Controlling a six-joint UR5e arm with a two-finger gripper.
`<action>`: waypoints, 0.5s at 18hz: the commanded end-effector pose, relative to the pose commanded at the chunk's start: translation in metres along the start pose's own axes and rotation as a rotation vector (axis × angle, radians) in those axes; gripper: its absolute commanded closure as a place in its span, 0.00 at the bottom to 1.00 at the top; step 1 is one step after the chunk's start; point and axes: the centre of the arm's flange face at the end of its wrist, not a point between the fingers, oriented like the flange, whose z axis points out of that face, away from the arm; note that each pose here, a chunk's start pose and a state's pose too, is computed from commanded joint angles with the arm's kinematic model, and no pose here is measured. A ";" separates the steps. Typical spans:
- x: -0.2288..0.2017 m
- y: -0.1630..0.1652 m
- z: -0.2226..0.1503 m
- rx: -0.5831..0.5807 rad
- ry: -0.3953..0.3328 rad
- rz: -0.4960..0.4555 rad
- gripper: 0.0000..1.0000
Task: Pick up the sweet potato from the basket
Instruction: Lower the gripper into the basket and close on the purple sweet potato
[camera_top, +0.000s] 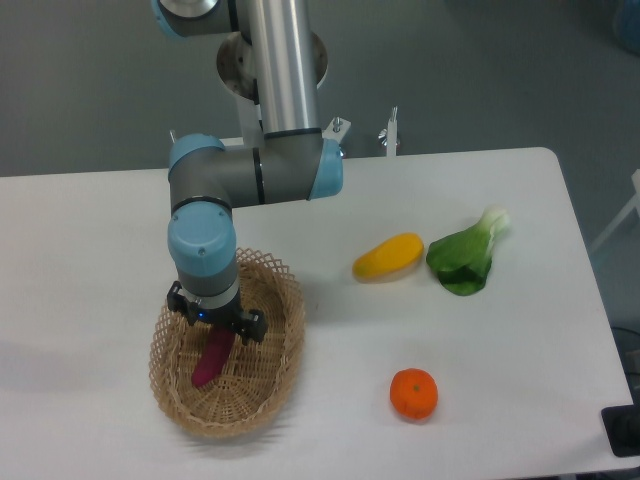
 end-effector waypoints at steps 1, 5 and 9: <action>0.000 -0.001 -0.001 0.004 -0.002 -0.001 0.05; -0.003 -0.002 -0.003 0.015 -0.034 0.004 0.70; -0.004 -0.002 -0.004 0.013 -0.041 0.006 0.79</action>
